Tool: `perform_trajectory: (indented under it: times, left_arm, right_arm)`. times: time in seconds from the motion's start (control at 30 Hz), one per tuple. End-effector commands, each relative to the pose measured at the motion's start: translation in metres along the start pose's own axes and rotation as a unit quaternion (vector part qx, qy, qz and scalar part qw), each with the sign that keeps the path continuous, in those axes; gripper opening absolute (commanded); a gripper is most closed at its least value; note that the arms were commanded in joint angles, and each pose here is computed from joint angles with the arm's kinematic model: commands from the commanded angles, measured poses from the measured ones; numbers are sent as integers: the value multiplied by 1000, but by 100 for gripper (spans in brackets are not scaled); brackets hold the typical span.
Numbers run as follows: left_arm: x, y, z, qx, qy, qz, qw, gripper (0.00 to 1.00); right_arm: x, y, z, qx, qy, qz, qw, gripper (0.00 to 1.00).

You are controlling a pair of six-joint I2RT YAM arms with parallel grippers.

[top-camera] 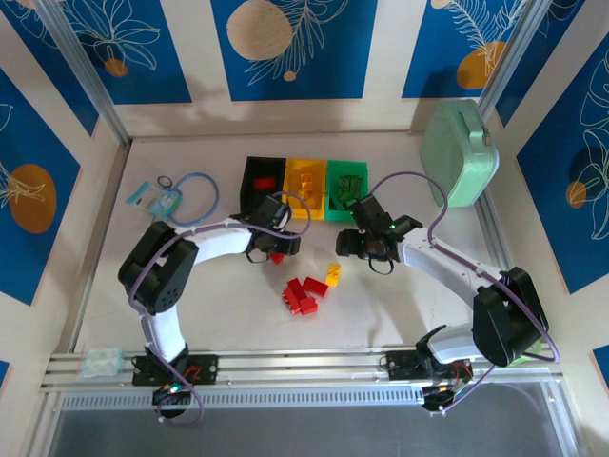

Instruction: Sort the legos into containers by color

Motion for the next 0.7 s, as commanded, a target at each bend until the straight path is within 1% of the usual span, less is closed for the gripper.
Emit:
perform_trajectory:
  times: [0.0,0.17,0.3,0.67]
  left_arm:
    - [-9,21,11,-17,-3,-11,1000,51]
    - [-26,41,49,-58,-12,-25,998,51]
    - [-35,44,76,-74,-20,-26,997,51]
    - [-45,19,143,-97,-32,-9,995,52]
  right_arm:
    - [-2,0,-4,5,-11,1,1000,74]
    - [-2,2,-5,5,-11,2,1000,74]
    - [-2,3,-7,6,-10,3,1000,74]
    - [0,0,-22,19,-8,3,1000,74]
Point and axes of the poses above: each hand's point on the last joint's axis, 136 mm out from that joint toward the fingers, its own y axis back along the fingers, its own x axis along the line the jaws close on, z = x × y, the point moved 1 cm from there along y, back along the fingers, and after that the axes turned 6 degrees about y, right-handed, at the moved point
